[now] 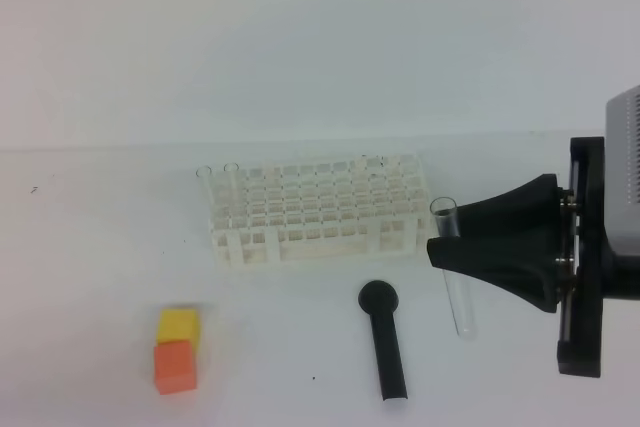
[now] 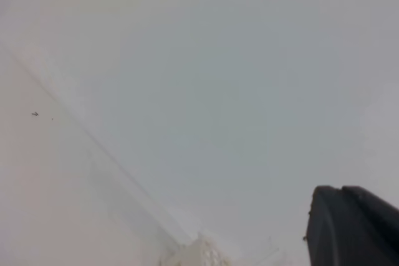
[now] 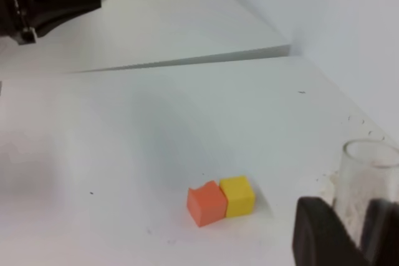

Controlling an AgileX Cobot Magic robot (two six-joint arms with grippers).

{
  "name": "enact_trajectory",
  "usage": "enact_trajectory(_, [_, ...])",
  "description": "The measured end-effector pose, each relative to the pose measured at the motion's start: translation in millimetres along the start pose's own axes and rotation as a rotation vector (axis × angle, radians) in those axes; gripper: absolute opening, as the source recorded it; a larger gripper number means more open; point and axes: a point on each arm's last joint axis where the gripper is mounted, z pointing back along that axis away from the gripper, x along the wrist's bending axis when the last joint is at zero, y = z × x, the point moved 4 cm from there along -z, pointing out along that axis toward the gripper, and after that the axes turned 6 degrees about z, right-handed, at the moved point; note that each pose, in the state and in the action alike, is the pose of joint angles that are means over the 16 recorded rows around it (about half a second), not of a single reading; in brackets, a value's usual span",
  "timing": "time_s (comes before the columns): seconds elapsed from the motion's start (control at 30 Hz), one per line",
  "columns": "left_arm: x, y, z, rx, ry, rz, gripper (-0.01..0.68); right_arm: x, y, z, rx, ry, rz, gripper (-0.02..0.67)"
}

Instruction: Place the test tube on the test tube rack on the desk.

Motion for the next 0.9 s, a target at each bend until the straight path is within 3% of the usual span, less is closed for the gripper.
enact_trajectory(0.6, [0.1, 0, 0, 0.000, -0.001, 0.000, -0.001, -17, 15, 1, 0.118, 0.138, -0.003, 0.125])
enact_trajectory(0.73, [0.7, 0, 0, 0.000, -0.002, 0.000, -0.001, -24, 26, 1, 0.217, 0.217, -0.036, 0.125])
enact_trajectory(0.9, [0.8, 0, 0, -0.002, -0.003, 0.000, -0.001, -36, 34, -3, 0.291, 0.397, -0.089, 0.125])
